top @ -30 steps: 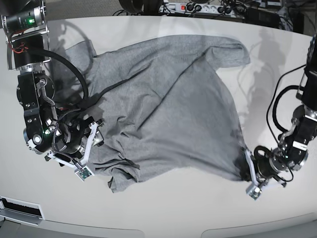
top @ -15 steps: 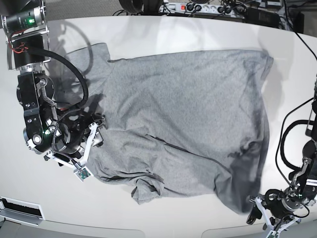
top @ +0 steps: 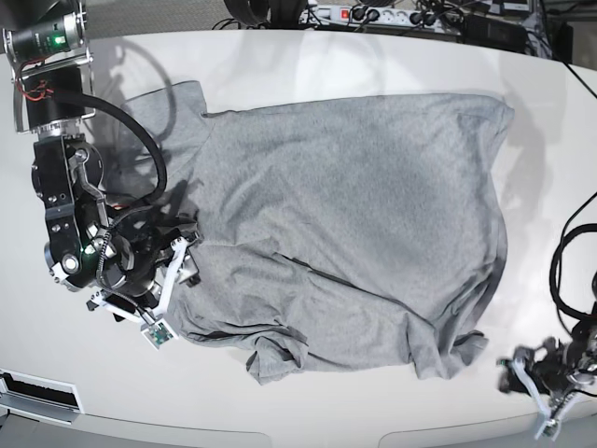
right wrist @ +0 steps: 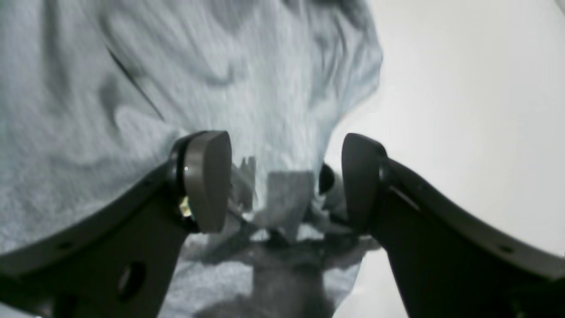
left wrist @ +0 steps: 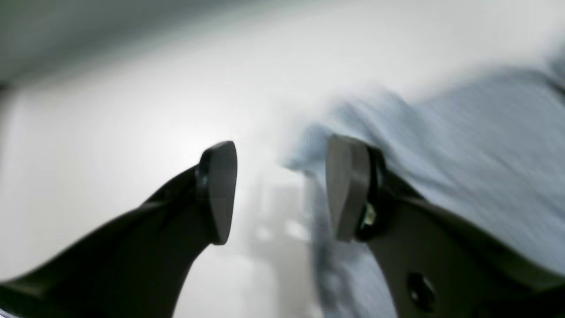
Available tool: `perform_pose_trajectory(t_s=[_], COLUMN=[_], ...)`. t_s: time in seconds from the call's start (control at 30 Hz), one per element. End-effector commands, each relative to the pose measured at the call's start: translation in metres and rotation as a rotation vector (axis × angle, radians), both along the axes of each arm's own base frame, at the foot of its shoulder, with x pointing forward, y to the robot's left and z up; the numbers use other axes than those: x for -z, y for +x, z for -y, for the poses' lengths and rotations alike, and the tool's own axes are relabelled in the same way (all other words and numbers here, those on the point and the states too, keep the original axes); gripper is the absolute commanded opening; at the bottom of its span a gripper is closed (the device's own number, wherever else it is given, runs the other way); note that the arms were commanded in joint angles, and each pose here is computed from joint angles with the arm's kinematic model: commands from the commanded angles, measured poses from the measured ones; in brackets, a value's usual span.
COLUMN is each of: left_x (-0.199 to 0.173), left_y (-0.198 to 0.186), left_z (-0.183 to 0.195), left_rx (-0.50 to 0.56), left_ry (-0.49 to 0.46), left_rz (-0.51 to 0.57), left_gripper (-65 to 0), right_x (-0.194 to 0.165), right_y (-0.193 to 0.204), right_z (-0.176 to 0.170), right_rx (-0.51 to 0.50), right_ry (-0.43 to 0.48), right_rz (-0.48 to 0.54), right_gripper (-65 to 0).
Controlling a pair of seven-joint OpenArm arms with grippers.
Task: Layout the t-shirt on the table in an organized manner, then fold the t-shirt properly
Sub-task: 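Grasp the shirt's shoulder corners with both grippers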
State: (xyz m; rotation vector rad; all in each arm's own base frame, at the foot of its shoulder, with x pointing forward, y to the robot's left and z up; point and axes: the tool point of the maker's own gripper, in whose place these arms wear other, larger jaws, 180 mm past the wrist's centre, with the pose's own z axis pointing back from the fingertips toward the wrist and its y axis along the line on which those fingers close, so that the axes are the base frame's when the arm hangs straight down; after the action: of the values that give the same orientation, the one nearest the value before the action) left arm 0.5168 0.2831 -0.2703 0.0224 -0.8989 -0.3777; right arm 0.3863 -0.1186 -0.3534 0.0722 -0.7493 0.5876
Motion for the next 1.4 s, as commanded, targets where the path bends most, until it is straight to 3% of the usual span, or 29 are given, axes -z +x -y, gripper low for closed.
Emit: perform_pose_trajectory(t_s=[0.0, 0.1, 0.23, 0.53, 0.7, 0.83, 0.9, 1.0, 1.07, 1.13, 1.17, 1.27, 1.37], left_x=[-0.023, -0.015, -0.002, 0.056, 0.07, 0.074, 0.075, 0.075, 0.073, 0.073, 0.072, 0.069, 0.069], left_y=[0.007, -0.014, -0.031, -0.068, -0.08, -0.083, -0.084, -0.084, -0.088, -0.088, -0.088, -0.09, -0.091], left_z=[0.011, 0.036, 0.043, 0.042, 0.043, 0.044, 0.044, 0.045, 0.054, 0.059, 0.06, 0.065, 0.069], left_rx=[0.042, 0.16, 0.162, 0.126, 0.116, 0.114, 0.114, 0.119, 0.186, 0.192, 0.193, 0.189, 0.197], left_ry=[-0.072, -0.237, -0.379, -0.407, -0.435, -0.439, -0.438, -0.439, -0.445, -0.455, -0.464, -0.512, -0.53], left_rz=[0.048, -0.002, -0.029, -0.143, -0.173, -0.183, -0.186, -0.188, -0.185, -0.185, -0.183, -0.192, -0.202], left_gripper=[-32.6, -32.6, -32.6, -32.6, -32.6, -32.6, -32.6, -32.8, -40.4, -61.2, -65.0, -65.0, -65.0], right_x=[-0.022, -0.027, -0.029, -0.022, -0.009, -0.009, -0.004, 0.007, 0.004, -0.011, -0.019, -0.026, -0.022], right_y=[0.016, 0.023, 0.043, 0.097, 0.111, 0.124, 0.129, 0.121, 0.112, 0.102, 0.096, 0.075, 0.046], right_z=[-0.004, -0.016, -0.03, -0.074, -0.094, -0.098, -0.087, -0.072, -0.082, -0.097, -0.102, -0.093, -0.082], right_rx=[-0.013, -0.022, -0.022, -0.038, -0.025, -0.004, 0.064, 0.129, 0.036, -0.103, -0.167, -0.241, -0.262], right_ry=[0.02, 0.049, 0.093, 0.183, 0.233, 0.193, 0.114, 0.039, 0.094, 0.209, 0.244, 0.256, 0.288], right_rz=[0.075, 0.088, 0.087, -0.051, -0.12, -0.064, -0.044, -0.112, -0.156, -0.149, -0.143, -0.196, -0.278], right_gripper=[-24.3, -24.3, -24.3, -24.3, -24.3, -24.3, -24.3, -24.6, -32.0, -42.3, -47.4, -64.4, -65.0])
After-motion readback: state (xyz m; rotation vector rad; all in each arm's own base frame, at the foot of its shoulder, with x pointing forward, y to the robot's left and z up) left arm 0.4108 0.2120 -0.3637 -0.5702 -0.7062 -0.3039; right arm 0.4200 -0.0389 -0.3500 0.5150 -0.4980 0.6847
